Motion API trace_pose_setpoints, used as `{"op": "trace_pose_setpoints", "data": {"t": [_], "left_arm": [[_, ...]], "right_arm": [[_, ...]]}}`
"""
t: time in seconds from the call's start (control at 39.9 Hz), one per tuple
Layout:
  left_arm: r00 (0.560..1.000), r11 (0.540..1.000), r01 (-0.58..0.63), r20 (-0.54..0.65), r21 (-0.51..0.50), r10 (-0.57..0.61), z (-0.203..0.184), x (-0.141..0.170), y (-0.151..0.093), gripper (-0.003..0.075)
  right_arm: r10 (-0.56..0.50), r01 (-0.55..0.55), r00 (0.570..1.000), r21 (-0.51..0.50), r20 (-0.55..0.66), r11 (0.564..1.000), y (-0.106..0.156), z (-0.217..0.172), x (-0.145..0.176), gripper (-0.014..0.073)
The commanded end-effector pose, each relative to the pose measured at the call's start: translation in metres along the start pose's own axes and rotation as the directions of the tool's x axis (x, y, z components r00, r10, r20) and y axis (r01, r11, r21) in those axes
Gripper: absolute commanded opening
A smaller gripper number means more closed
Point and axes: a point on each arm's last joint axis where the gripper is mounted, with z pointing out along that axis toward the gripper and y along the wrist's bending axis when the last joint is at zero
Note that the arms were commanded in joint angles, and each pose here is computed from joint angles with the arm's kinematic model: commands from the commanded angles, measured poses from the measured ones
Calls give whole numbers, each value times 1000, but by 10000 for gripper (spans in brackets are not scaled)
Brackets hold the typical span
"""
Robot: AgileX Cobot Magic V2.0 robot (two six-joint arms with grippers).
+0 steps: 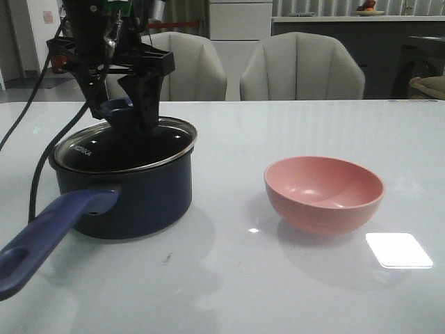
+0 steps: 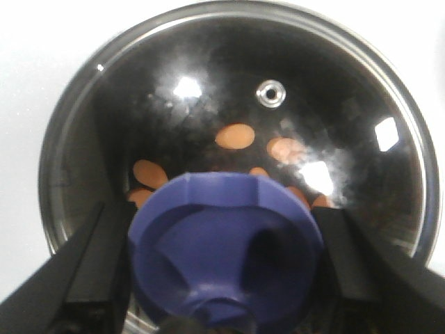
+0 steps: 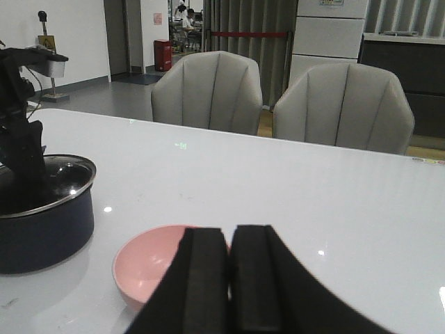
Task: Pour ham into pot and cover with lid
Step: 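Lower the glass lid onto the saucepan rim and release the knob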
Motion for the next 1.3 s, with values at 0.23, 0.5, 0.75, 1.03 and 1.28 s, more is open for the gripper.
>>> {"op": "trace_pose_setpoints", "data": {"t": [0.23,0.5,0.75,1.03,1.28], "left_arm": [[1000,1000,-12,12,-25,13,-19,0,1,208],[999,998,-26,-44,-63,23,-19,5,4,208],[999,998,-26,-44,-63,23,-19,5,4,321],[999,998,-25,-44,-59,22,-19,5,4,453],[999,999,-17,-37,-41,16,-22,5,2,475]], "right_arm": [[2,-5,995,24,96,1000,-2,-1,-16,149],[2,-5,995,24,96,1000,-2,-1,-16,149],[2,-5,995,24,96,1000,-2,-1,-16,149],[2,-5,995,24,96,1000,-2,-1,-16,149],[2,-5,995,24,96,1000,-2,-1,-16,149]]}}
